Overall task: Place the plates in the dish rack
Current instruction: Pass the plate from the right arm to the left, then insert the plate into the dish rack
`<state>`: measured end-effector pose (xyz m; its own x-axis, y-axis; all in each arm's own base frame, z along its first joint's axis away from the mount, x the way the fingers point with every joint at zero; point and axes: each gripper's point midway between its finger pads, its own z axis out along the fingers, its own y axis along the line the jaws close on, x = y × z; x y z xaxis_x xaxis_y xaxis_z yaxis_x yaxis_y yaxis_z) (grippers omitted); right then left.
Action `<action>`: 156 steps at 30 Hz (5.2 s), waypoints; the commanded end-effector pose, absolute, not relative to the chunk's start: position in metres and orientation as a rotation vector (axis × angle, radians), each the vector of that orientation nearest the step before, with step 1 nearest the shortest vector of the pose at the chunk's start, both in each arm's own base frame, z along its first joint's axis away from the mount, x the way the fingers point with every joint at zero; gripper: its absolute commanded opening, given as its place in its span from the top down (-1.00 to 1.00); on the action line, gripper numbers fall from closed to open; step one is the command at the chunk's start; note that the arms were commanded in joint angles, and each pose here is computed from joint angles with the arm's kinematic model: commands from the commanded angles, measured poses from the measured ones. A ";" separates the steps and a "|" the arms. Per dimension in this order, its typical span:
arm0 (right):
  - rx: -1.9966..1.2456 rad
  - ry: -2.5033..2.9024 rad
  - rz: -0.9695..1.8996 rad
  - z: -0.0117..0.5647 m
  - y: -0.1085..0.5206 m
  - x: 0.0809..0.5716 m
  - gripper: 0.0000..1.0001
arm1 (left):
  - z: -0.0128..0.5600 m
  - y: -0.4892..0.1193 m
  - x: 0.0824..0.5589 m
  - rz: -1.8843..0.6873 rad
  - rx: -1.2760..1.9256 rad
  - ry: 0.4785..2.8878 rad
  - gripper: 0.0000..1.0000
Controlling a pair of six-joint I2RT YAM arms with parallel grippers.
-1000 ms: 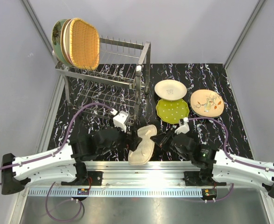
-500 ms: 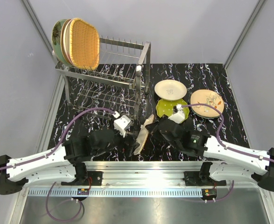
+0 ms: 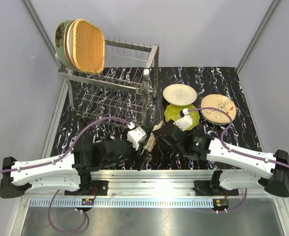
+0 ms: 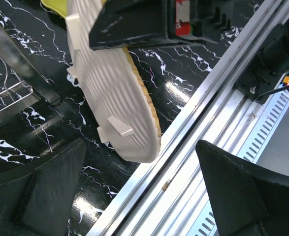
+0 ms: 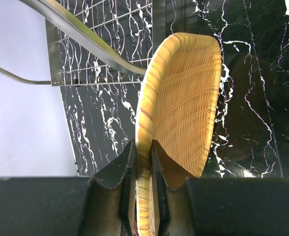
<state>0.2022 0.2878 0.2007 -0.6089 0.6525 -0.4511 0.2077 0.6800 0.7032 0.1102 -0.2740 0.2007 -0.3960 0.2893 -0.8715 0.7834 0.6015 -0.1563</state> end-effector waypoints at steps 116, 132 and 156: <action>0.327 1.739 0.446 0.313 0.144 0.210 -0.53 | 0.618 -0.114 0.322 -0.098 0.034 1.213 1.00; 0.239 1.878 0.414 0.279 0.176 0.230 -0.61 | 0.568 -0.068 0.366 -0.029 -0.031 1.266 1.00; 0.233 1.988 0.422 0.250 0.185 0.251 -0.63 | 0.536 -0.045 0.367 -0.019 -0.157 1.246 1.00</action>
